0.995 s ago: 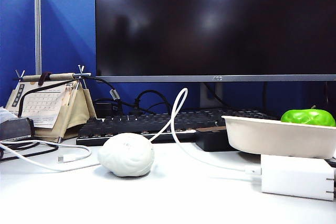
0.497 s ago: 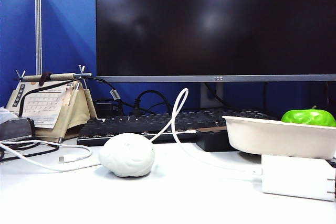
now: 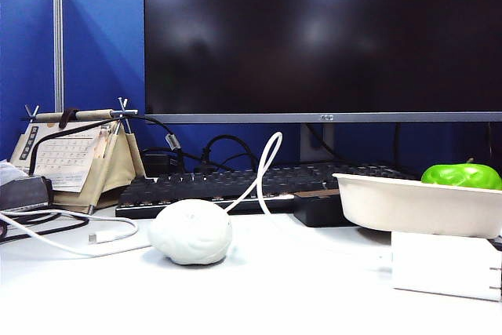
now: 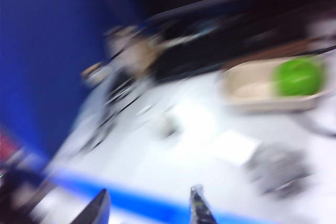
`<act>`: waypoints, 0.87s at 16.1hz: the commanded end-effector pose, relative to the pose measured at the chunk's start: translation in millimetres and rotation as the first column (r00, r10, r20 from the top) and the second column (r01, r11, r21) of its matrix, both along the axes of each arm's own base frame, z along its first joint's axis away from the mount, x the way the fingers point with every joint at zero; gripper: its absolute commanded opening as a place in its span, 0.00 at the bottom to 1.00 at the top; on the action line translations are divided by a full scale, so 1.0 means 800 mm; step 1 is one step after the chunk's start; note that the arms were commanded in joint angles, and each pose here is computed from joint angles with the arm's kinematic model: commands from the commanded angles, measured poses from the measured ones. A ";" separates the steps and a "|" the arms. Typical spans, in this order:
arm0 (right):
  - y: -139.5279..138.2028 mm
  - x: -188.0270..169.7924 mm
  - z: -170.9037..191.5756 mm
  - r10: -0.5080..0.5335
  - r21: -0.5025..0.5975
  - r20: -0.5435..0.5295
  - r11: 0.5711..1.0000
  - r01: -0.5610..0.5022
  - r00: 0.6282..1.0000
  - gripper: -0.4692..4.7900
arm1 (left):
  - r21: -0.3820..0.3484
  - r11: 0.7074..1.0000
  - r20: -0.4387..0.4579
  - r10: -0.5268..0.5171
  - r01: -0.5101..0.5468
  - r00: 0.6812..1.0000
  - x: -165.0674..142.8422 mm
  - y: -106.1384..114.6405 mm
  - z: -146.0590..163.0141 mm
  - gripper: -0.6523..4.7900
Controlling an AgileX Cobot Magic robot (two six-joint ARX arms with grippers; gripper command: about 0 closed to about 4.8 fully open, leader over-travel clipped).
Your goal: Place the tilting octopus upright.
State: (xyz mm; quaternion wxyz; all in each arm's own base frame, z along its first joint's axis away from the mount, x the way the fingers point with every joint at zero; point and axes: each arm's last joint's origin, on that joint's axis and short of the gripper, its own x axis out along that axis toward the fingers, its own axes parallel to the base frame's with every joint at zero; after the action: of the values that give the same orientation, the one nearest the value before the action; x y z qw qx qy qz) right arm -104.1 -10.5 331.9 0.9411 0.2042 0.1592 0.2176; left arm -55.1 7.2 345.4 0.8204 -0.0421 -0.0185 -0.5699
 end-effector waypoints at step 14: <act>0.019 0.180 -0.078 -0.307 -0.159 0.264 0.921 0.355 0.914 0.44 | 0.048 0.828 0.065 0.555 -0.558 0.829 0.124 -0.044 -0.100 0.11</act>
State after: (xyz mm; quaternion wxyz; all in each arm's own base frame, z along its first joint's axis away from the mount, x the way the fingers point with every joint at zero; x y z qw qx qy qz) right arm 37.9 4.4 266.7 0.9918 0.1014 0.0524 0.0580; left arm 42.4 -27.5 266.7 0.9482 -0.0065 -0.0239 -0.3166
